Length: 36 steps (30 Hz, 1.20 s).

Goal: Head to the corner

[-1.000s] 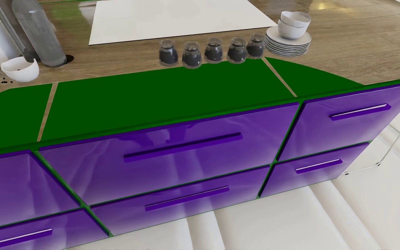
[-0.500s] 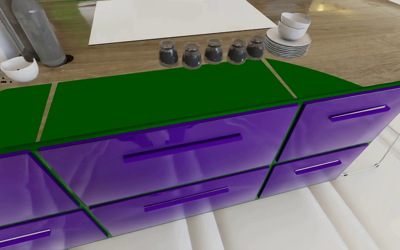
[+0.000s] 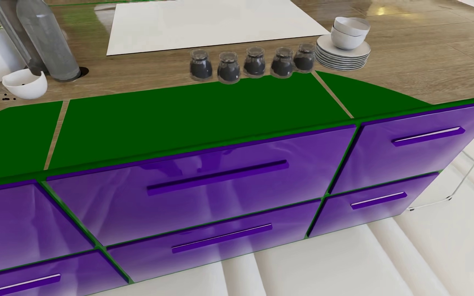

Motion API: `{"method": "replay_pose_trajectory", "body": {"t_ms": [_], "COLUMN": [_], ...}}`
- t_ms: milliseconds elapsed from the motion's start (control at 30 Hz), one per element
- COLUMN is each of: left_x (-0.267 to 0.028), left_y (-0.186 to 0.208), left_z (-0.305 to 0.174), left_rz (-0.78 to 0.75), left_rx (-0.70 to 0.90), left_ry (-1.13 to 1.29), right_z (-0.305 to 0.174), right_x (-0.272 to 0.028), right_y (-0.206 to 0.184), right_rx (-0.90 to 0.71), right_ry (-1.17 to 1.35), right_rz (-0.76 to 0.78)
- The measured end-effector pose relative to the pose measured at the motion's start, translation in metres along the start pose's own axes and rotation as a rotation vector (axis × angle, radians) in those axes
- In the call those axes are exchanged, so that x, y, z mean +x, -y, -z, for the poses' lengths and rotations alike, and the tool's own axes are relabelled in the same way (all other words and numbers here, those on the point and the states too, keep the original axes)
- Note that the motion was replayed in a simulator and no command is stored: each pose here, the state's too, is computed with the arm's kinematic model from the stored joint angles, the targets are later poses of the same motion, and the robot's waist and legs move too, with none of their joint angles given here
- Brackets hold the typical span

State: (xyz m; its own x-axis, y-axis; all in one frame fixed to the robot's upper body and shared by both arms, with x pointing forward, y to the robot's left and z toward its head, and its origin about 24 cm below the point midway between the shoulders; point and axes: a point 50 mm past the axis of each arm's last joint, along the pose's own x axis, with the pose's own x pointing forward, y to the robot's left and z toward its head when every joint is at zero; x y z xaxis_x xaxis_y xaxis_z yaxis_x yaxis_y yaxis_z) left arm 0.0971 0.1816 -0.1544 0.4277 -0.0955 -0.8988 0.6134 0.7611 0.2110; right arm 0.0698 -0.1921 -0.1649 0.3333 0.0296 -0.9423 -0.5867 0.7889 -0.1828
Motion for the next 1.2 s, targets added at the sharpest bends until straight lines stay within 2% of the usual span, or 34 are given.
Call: {"method": "replay_pose_trajectory", "body": {"t_ms": [267,700,1200], "left_x": [-0.001,-0.001,-0.001], "left_y": [0.003,-0.002,-0.003], "left_z": [0.002,0.0,0.003], "left_rz": [-0.004,-0.012,-0.013], "left_rx": [-0.036,-0.025,-0.015], "left_ry": [0.0,0.004,-0.007], "right_z": [-0.002,-0.009,-0.01], "right_x": [0.0,0.001,0.0], "right_y": [-0.004,-0.019,-0.02], "right_rx": [0.038,-0.057,-0.078], "right_ry": [0.007,0.034,0.042], "right_rz": [-0.001,-0.059,-0.068]}}
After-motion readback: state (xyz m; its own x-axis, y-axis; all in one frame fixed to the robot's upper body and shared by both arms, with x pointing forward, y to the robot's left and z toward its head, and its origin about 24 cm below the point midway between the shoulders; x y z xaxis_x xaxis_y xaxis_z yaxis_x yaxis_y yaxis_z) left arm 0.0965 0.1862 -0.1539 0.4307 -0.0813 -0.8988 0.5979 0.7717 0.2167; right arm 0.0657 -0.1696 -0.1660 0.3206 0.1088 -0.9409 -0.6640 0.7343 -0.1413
